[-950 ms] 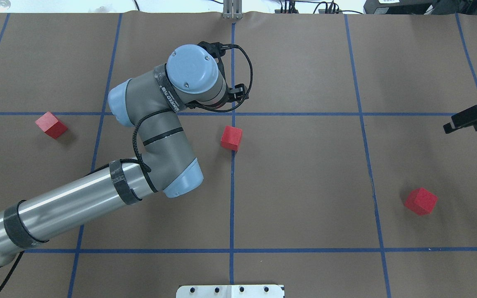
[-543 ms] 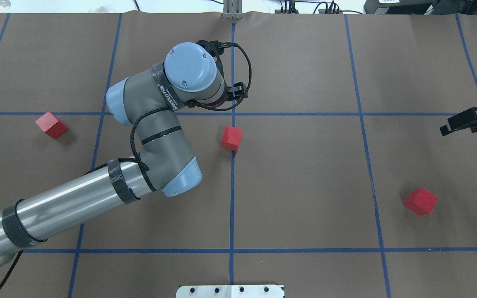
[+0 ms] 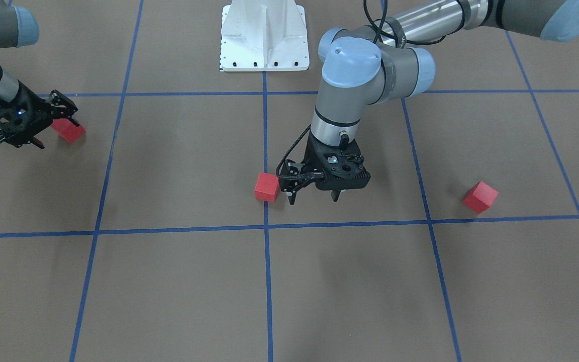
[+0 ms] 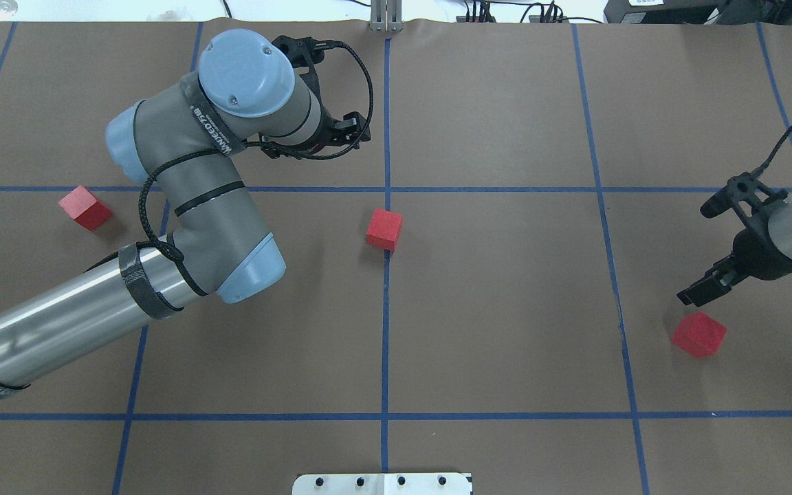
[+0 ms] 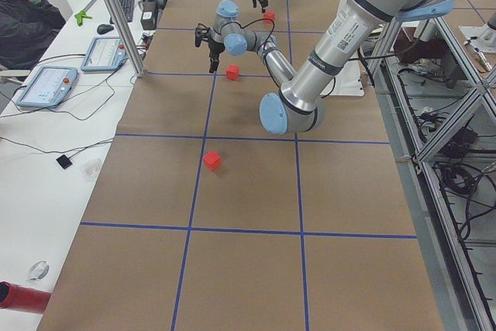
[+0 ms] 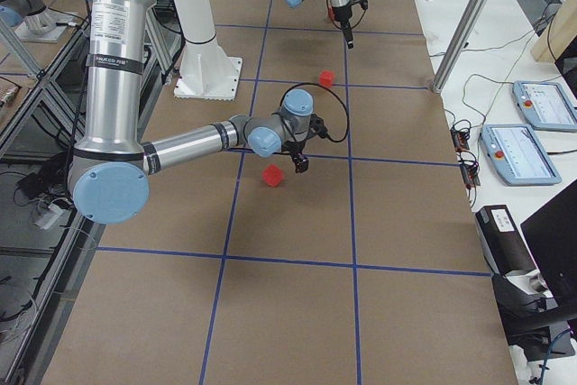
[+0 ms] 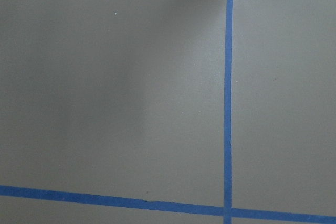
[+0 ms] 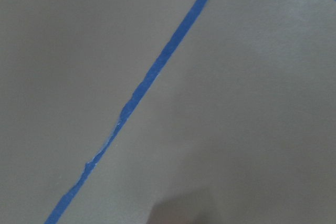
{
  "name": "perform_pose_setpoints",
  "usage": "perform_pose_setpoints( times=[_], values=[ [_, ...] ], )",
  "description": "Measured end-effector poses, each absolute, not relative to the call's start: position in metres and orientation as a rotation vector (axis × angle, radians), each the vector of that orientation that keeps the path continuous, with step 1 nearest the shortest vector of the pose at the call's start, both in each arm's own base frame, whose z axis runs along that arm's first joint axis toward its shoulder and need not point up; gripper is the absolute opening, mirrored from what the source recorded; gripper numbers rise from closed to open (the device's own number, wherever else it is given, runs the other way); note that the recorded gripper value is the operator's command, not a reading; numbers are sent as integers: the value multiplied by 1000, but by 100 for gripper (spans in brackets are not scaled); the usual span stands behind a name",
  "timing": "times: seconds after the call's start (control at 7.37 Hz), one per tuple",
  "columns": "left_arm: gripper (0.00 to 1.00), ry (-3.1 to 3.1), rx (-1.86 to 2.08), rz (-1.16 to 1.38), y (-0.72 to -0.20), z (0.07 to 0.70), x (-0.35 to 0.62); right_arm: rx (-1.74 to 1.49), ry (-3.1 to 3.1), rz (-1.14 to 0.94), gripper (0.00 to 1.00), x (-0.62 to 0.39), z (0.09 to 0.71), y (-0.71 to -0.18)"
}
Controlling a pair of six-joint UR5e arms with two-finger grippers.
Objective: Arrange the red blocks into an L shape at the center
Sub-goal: 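Lower the right gripper and grasp the red cube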
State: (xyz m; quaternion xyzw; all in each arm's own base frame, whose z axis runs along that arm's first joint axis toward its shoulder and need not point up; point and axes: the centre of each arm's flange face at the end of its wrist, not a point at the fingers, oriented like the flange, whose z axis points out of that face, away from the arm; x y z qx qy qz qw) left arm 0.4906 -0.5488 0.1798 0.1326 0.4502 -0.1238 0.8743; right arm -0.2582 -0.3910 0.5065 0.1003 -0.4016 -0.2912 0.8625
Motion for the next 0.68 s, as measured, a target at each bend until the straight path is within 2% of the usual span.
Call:
perform_pose_setpoints(
  times=[0.68],
  values=[
    [100, 934, 272, -259, -545, 194, 488, 168, -824, -658, 99, -272, 522, -369]
  ],
)
